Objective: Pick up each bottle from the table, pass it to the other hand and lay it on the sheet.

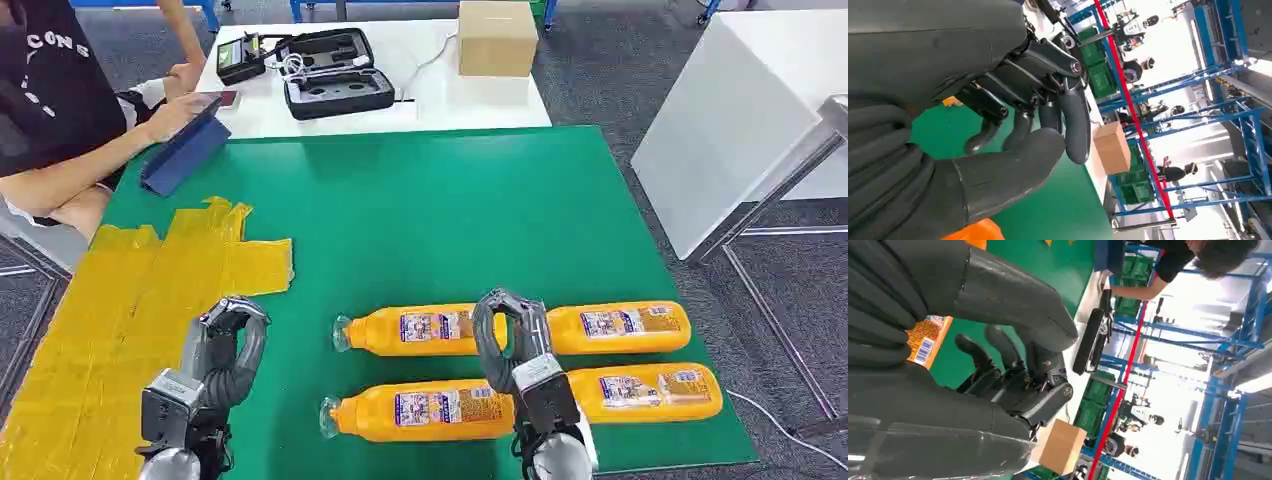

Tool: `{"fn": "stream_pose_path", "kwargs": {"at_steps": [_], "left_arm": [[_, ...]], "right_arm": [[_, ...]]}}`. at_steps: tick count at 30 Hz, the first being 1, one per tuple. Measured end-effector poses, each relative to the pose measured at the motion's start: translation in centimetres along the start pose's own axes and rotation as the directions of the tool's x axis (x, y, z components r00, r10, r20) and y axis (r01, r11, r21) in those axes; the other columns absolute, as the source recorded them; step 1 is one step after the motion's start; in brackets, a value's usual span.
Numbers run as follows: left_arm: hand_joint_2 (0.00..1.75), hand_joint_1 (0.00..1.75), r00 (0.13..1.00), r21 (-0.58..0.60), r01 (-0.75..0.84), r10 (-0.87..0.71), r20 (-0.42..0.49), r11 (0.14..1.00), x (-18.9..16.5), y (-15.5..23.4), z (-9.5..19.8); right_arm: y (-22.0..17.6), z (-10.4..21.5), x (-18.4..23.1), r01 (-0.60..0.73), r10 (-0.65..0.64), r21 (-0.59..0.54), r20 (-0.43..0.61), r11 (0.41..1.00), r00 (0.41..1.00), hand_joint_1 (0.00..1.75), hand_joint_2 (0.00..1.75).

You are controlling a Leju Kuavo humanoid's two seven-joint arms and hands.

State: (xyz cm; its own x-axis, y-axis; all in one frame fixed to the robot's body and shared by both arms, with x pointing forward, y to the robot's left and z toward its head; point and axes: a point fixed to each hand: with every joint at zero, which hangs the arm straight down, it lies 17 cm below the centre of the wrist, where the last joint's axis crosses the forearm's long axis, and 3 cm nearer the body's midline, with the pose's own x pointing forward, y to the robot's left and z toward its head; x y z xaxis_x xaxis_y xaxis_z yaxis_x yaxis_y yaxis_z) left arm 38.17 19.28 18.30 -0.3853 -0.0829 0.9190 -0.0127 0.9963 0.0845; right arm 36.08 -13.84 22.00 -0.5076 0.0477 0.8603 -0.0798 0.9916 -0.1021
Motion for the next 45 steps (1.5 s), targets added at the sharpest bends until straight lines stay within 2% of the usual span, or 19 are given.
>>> {"fn": "stream_pose_path", "kwargs": {"at_steps": [1,2,3,4,7,11,14,17,20,28,33,38,45], "left_arm": [[1.75,1.75,1.000,0.000,0.000,0.000,0.000,1.000,0.0,0.0,0.0],[1.75,1.75,1.000,0.000,0.000,0.000,0.000,1.000,0.0,0.0,0.0],[1.75,1.36,1.000,0.005,0.000,0.000,0.013,1.000,0.2,0.1,0.0],[1.75,0.00,1.000,0.014,-0.004,0.004,0.030,1.000,0.5,0.0,0.1],[1.75,0.00,0.998,0.062,-0.001,-0.003,0.065,0.998,1.7,-0.8,0.0],[1.75,0.00,0.999,0.065,-0.021,0.018,0.036,0.998,1.5,-1.8,0.1],[1.75,0.00,0.999,0.041,-0.035,0.035,0.015,0.999,1.2,-2.5,0.2],[1.75,0.00,0.999,0.027,-0.043,0.043,0.005,0.999,1.1,-2.8,0.2],[1.75,0.00,0.999,0.009,-0.052,0.052,-0.001,0.999,1.1,-3.2,0.1],[1.75,0.00,0.998,-0.017,-0.065,0.065,-0.010,0.998,0.8,-3.9,-0.5],[1.75,0.00,0.998,-0.021,-0.065,0.065,-0.019,0.998,0.3,-3.9,-0.7],[1.75,0.00,0.998,-0.018,-0.065,0.064,-0.026,0.998,0.0,-3.8,-0.8],[1.75,0.00,0.997,-0.011,-0.067,0.066,-0.035,0.998,-0.3,-3.7,-0.7]], "right_arm": [[0.0,0.0,0.0,0.000,0.000,0.000,0.000,1.000,1.000,1.75,1.75],[0.0,0.0,0.0,0.000,0.000,0.000,-0.001,1.000,1.000,0.94,1.75],[-0.1,0.0,-0.3,0.001,-0.001,-0.008,-0.019,1.000,1.000,0.00,1.75],[-0.1,-0.1,-0.8,0.000,-0.001,-0.023,-0.043,1.000,0.999,0.00,1.75],[1.1,-0.5,-3.2,-0.132,0.119,-0.080,-0.149,0.988,0.982,0.00,1.75],[3.0,-1.4,-3.6,-0.336,0.329,-0.019,-0.160,0.942,0.931,0.00,1.75],[4.7,-1.6,-4.7,-0.530,0.539,0.101,-0.141,0.842,0.830,0.00,1.75],[6.2,-1.7,-5.5,-0.610,0.630,0.172,-0.105,0.773,0.769,0.00,1.75],[7.6,-1.6,-7.1,-0.688,0.723,0.260,-0.065,0.678,0.688,0.00,1.75],[10.8,0.3,-12.0,-0.759,0.840,0.462,0.051,0.459,0.539,0.00,1.75],[10.6,2.3,-15.7,-0.759,0.879,0.560,0.109,0.331,0.464,0.00,1.75],[8.9,3.4,-18.4,-0.755,0.909,0.606,0.120,0.250,0.398,0.00,1.75],[6.9,3.9,-20.0,-0.755,0.931,0.622,0.114,0.206,0.347,0.00,1.75]]}}
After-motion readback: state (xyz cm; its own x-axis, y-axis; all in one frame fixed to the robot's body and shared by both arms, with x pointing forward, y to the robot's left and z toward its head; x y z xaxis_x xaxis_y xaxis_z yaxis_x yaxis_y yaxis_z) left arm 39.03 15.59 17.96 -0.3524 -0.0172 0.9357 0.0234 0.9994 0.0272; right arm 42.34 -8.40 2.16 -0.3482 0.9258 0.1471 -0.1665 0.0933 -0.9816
